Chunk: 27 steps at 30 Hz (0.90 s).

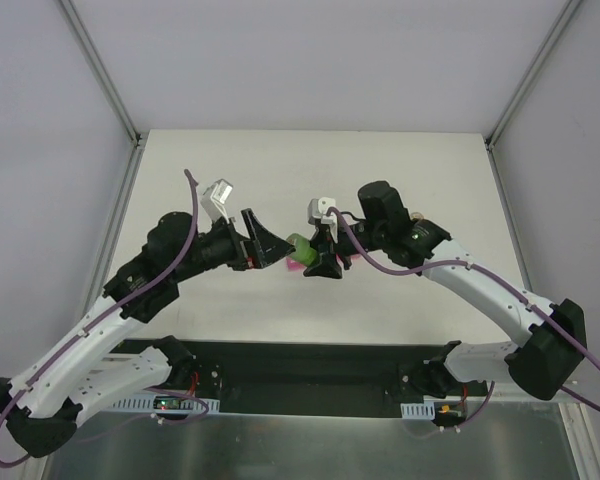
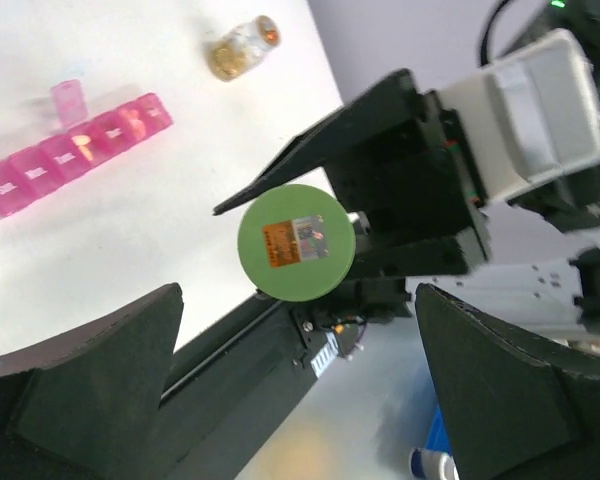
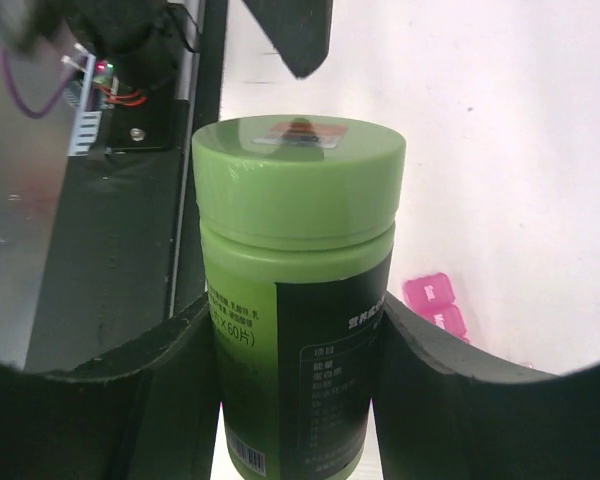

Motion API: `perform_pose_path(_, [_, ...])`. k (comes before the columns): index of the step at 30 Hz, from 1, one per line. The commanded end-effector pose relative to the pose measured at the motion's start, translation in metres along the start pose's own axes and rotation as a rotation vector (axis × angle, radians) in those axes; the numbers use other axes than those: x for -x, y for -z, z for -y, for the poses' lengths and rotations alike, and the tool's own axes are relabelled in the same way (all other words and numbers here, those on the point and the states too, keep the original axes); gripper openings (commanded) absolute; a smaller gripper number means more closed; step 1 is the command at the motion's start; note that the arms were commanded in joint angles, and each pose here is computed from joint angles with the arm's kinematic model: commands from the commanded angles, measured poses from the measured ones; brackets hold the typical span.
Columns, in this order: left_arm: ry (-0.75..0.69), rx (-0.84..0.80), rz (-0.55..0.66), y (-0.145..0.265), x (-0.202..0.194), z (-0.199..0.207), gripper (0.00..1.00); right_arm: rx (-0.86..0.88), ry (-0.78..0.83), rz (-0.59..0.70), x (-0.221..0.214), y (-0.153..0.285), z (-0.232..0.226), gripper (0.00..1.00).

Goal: Sort the pills into containers

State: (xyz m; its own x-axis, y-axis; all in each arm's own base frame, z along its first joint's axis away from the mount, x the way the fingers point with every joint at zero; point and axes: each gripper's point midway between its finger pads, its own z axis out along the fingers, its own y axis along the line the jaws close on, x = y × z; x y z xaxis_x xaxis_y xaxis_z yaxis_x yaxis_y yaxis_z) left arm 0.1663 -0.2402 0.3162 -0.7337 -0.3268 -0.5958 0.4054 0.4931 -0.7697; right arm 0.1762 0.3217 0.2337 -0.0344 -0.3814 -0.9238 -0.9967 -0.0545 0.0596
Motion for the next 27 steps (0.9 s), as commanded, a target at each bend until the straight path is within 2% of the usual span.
perform_pose_path(1, [0.081, 0.104, 0.151, -0.016, 0.024, -0.011, 0.99, -0.107, 0.102, 0.026, 0.024, 0.008, 0.015, 0.08])
perform_pose_path(7, [0.09, 0.111, 0.114, -0.034, 0.021, -0.009, 0.97, -0.12, 0.097, 0.011, 0.022, 0.006, 0.018, 0.08])
perform_pose_path(13, [0.098, 0.117, 0.105, -0.04, 0.019, -0.011, 0.9, -0.109, 0.092, 0.006, 0.02, 0.002, 0.016, 0.08])
perform_pose_path(17, [0.09, 0.116, 0.098, -0.042, 0.019, -0.01, 0.79, -0.103, 0.083, 0.0, 0.017, 0.001, 0.017, 0.08])
perform_pose_path(23, [0.099, 0.097, 0.045, -0.045, 0.009, -0.008, 0.54, -0.098, 0.075, 0.0, 0.018, 0.0, 0.016, 0.08])
perform_pose_path(27, [0.101, 0.079, 0.016, -0.046, 0.005, -0.005, 0.57, -0.094, 0.07, 0.003, 0.018, -0.001, 0.016, 0.08])
